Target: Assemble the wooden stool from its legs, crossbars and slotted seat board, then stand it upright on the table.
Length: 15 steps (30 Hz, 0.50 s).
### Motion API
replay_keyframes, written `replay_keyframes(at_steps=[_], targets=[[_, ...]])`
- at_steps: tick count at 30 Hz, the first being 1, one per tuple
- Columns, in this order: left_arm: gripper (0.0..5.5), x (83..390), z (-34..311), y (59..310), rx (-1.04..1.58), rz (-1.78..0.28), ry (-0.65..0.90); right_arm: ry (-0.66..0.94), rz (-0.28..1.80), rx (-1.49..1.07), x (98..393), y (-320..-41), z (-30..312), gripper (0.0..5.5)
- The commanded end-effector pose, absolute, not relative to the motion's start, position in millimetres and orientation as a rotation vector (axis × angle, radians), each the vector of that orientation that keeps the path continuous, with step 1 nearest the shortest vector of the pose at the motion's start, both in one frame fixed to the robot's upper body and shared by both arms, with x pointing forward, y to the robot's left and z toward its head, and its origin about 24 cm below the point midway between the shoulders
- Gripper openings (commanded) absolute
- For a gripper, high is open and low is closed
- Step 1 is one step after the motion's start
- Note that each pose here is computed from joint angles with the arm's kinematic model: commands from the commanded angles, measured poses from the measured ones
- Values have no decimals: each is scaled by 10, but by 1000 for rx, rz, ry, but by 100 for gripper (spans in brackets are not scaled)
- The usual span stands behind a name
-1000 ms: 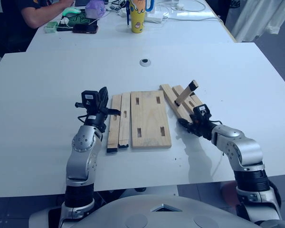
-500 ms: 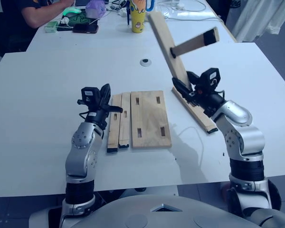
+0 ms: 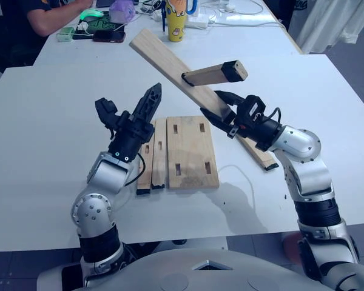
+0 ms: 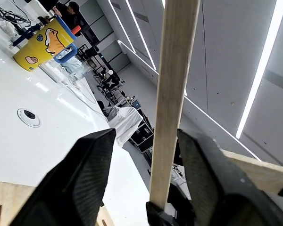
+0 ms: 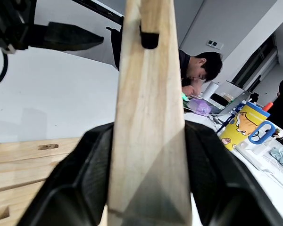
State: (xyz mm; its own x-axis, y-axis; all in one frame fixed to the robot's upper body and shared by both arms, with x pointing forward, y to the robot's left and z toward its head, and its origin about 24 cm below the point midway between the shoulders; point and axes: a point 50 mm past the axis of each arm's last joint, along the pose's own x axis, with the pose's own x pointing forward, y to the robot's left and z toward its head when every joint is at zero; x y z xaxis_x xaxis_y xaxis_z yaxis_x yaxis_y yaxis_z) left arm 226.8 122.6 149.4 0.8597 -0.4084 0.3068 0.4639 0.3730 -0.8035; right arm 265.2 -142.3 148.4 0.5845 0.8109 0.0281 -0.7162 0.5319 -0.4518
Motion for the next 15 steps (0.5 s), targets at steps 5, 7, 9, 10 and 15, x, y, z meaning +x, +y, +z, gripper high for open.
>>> replay_keyframes(at_steps=[5, 7, 9, 10, 15], targets=[[362, 2236, 1664, 1217, -1063, -620, -102, -263, 1005, -439, 2608, -1399, 1497, 208], [391, 2238, 1681, 1215, -1061, -625, -106, -255, 1043, -415, 2573, -1378, 1496, 208], [419, 2249, 1682, 1216, -1051, -624, -104, -248, 1081, -391, 2537, -1357, 1499, 208], [435, 2254, 1679, 1219, -1049, -622, -104, -244, 1099, -382, 2519, -1349, 1498, 208], [442, 2274, 1698, 1249, -1061, -616, -124, -230, 1113, -388, 2516, -1344, 1489, 208]])
